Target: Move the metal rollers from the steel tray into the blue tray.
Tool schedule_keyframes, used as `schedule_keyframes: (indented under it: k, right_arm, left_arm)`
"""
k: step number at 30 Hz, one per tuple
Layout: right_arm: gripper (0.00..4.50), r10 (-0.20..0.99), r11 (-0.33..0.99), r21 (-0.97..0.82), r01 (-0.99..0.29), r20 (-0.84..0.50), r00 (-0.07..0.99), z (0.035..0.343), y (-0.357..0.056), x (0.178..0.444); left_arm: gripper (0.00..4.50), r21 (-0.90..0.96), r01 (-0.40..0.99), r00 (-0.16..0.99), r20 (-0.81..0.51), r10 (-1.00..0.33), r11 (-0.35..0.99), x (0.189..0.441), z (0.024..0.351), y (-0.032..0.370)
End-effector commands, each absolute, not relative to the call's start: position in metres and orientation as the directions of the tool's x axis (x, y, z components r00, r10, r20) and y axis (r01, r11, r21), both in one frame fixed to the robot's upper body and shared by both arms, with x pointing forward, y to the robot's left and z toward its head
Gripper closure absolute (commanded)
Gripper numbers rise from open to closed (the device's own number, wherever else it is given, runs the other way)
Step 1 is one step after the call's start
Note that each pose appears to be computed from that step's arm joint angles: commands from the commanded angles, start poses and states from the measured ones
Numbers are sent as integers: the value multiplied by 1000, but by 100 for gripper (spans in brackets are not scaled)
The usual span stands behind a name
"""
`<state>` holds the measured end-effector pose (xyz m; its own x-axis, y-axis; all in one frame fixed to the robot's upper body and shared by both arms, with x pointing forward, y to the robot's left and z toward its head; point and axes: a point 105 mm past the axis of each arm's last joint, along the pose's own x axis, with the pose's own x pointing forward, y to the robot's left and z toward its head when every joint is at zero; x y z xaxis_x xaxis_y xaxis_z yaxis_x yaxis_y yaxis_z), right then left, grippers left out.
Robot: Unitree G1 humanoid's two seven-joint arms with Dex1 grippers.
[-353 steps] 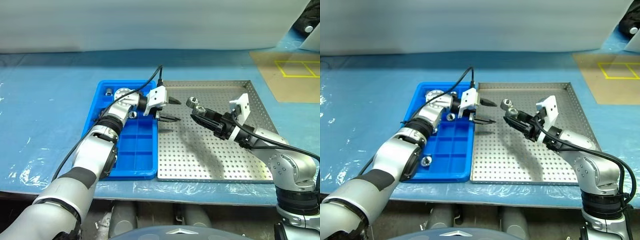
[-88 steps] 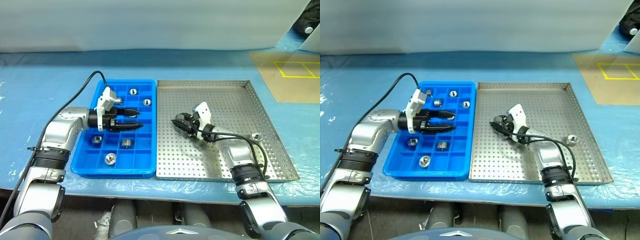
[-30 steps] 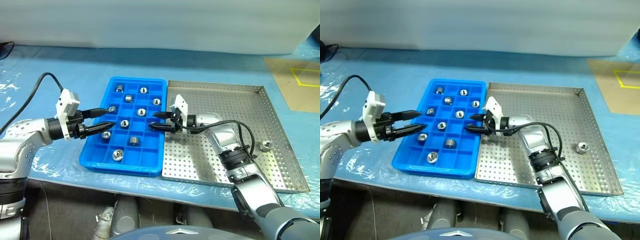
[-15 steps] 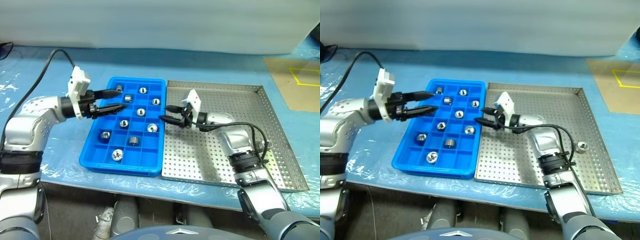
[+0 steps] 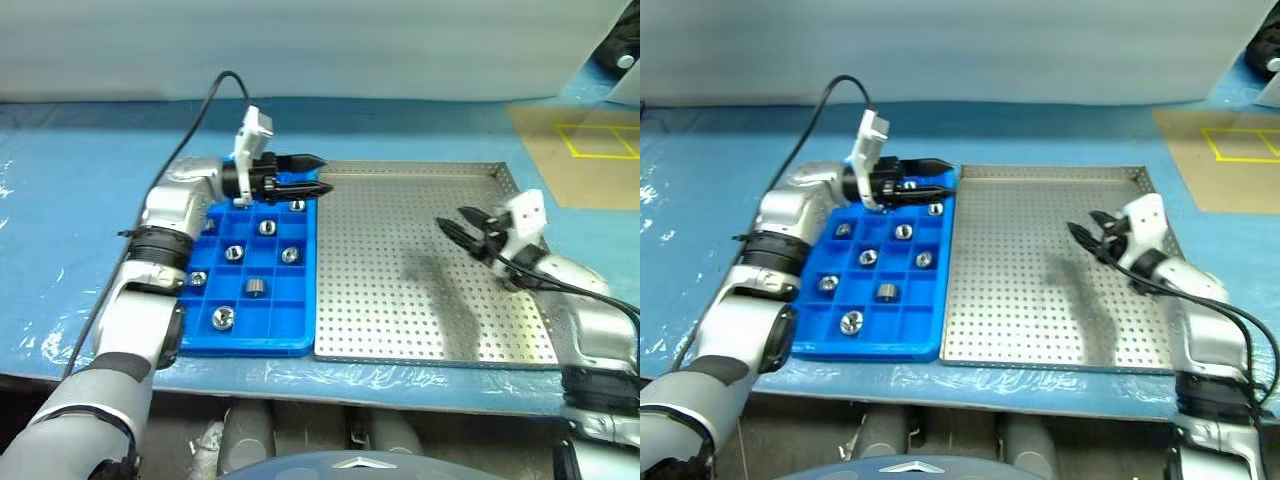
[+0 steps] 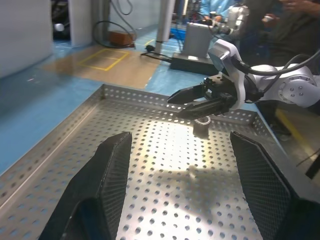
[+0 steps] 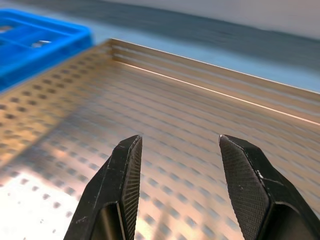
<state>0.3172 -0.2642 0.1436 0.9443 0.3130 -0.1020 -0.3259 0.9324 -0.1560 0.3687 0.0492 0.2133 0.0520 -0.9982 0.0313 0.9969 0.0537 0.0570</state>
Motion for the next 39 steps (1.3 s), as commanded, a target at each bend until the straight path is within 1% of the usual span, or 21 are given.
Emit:
schedule_keyframes:
  k: [1,6,9,11,15,18,22,24,28,33,37,38,39]
  right_arm:
    - [202,210,956,-201,-213,-34,977,165,-285,302]
    - [202,126,971,-195,-138,-75,989,149,-299,285]
    - [202,126,975,-170,-145,-117,985,132,-297,283]
    - [202,138,975,-158,-157,-128,982,127,-294,283]
    - [202,142,977,-139,-163,-149,979,115,-291,292]
    - [202,120,974,-163,-155,-205,971,96,-298,296]
    - [202,86,982,-145,-124,-246,966,75,-308,301]
    - [202,59,984,-151,-97,-241,969,72,-314,305]
    - [202,84,980,-154,-125,-251,964,65,-308,309]
    - [202,88,982,-141,-124,-237,968,63,-303,313]
    - [288,90,982,-142,-125,-232,969,62,-301,315]
    - [287,97,982,-134,-131,-236,967,61,-299,315]
    - [287,128,980,-123,-159,-231,965,62,-293,314]
  left_arm:
    - [118,98,995,-20,18,-1000,-19,364,213,36]
    - [118,83,994,-68,33,-997,-65,361,209,25]
    - [118,77,994,-78,34,-996,-75,360,206,23]
    - [118,75,994,-78,35,-996,-75,360,206,24]
    - [118,54,997,-60,48,-997,-57,361,207,32]
    - [118,53,998,-47,40,-998,-45,361,204,37]
    - [118,45,999,-24,33,-999,-23,361,200,41]
    - [118,45,999,-19,31,-999,-18,359,199,44]
    - [118,44,999,6,30,-1000,7,361,199,49]
    - [118,42,999,21,21,-1000,22,362,197,52]
    - [118,41,999,22,12,-1000,23,362,195,54]
    - [118,41,999,23,10,-1000,23,362,195,56]
    - [118,43,999,26,8,-1000,27,362,196,58]
